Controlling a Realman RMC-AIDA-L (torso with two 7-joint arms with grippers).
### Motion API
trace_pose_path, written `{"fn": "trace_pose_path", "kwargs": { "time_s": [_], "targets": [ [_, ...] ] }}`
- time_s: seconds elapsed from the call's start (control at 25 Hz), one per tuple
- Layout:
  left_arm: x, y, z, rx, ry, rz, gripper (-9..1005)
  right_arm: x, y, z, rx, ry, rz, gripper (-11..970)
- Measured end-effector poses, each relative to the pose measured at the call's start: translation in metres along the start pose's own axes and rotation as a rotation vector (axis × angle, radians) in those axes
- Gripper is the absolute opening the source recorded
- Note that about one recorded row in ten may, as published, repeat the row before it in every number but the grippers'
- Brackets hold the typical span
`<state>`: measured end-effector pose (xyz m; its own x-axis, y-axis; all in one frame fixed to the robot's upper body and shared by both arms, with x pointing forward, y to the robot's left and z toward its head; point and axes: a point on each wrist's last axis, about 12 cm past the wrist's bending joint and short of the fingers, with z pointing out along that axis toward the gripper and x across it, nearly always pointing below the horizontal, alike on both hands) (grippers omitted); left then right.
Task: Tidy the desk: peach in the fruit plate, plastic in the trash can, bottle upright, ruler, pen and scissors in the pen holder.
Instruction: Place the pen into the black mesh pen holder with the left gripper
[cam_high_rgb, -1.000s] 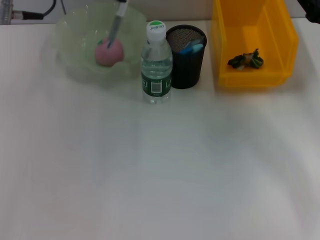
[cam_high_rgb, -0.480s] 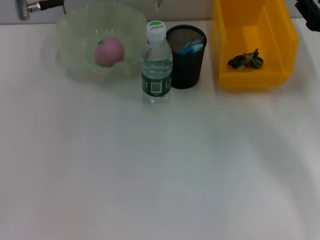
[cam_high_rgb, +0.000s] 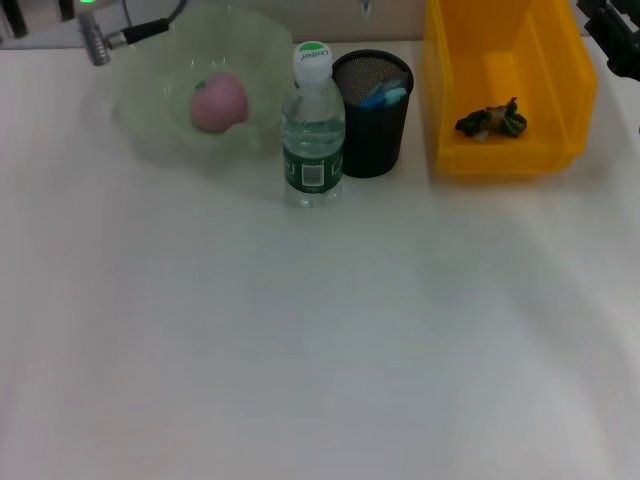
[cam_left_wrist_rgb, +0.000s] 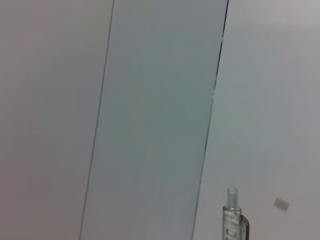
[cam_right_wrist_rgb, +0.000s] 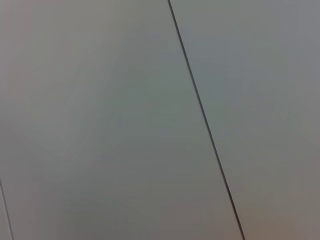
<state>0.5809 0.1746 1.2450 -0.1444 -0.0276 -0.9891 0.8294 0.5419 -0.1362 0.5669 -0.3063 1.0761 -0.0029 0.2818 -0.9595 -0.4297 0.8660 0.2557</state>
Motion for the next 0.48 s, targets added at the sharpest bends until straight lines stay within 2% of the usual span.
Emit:
{"fn": "trace_pose_path", "kwargs": {
  "time_s": [0.32, 0.48],
  "targets": [
    [0.017, 0.014, 0.016, 0.053, -0.109, -0.037, 138, 0.000, 0.002, -0.007, -0.019, -0.015, 0.005, 499],
    [0.027, 0.020, 0.028, 0.061, -0.109, -0.050, 139, 0.001, 0.002, -0.011, -0.029, -0.017, 0.006, 499]
  ]
}}
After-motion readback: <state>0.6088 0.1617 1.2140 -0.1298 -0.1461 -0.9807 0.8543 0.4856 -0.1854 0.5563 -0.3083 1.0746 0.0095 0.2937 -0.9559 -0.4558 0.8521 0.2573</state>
